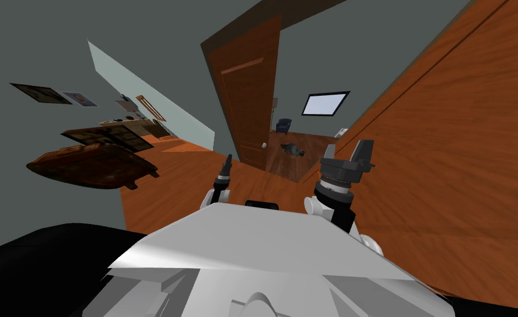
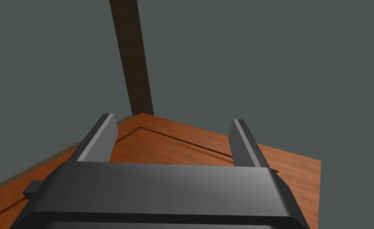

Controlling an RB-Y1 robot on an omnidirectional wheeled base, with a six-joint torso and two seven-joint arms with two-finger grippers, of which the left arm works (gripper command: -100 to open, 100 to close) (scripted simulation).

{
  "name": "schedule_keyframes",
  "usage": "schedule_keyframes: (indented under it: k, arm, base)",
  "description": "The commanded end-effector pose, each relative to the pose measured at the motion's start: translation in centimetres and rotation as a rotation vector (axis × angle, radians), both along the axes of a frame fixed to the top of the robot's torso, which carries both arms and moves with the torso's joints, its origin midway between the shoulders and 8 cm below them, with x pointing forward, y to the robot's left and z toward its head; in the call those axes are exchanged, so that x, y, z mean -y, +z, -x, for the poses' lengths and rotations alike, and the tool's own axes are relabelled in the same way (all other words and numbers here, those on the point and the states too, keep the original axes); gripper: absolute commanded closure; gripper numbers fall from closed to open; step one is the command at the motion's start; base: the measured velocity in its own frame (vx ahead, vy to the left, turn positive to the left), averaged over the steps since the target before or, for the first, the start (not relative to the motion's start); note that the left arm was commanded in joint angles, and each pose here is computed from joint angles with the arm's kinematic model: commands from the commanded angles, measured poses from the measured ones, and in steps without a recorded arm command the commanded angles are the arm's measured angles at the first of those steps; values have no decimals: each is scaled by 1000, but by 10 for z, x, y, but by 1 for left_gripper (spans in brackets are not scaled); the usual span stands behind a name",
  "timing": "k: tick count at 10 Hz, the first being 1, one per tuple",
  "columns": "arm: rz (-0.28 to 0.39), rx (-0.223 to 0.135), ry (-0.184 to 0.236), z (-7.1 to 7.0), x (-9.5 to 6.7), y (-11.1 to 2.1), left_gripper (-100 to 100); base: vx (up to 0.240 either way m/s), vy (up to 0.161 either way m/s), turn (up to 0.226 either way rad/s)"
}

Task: Pull the door open

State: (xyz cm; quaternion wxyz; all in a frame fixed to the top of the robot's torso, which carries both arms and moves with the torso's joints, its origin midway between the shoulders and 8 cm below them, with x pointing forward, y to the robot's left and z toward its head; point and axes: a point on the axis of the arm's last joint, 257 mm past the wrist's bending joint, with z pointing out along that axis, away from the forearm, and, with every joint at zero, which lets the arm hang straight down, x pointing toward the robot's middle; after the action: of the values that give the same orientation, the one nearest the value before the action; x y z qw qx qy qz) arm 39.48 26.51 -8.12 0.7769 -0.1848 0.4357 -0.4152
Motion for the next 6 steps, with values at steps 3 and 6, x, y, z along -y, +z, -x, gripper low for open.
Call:
schedule_keyframes:
  k: [3, 6]
  arm:
    - [-75, -33, 21, -8, 2, -23, -100]
    - [-138, -60, 36, -15, 4, -43, -100]
  base:
    - [97, -37, 2]
    - [101, -38, 2]
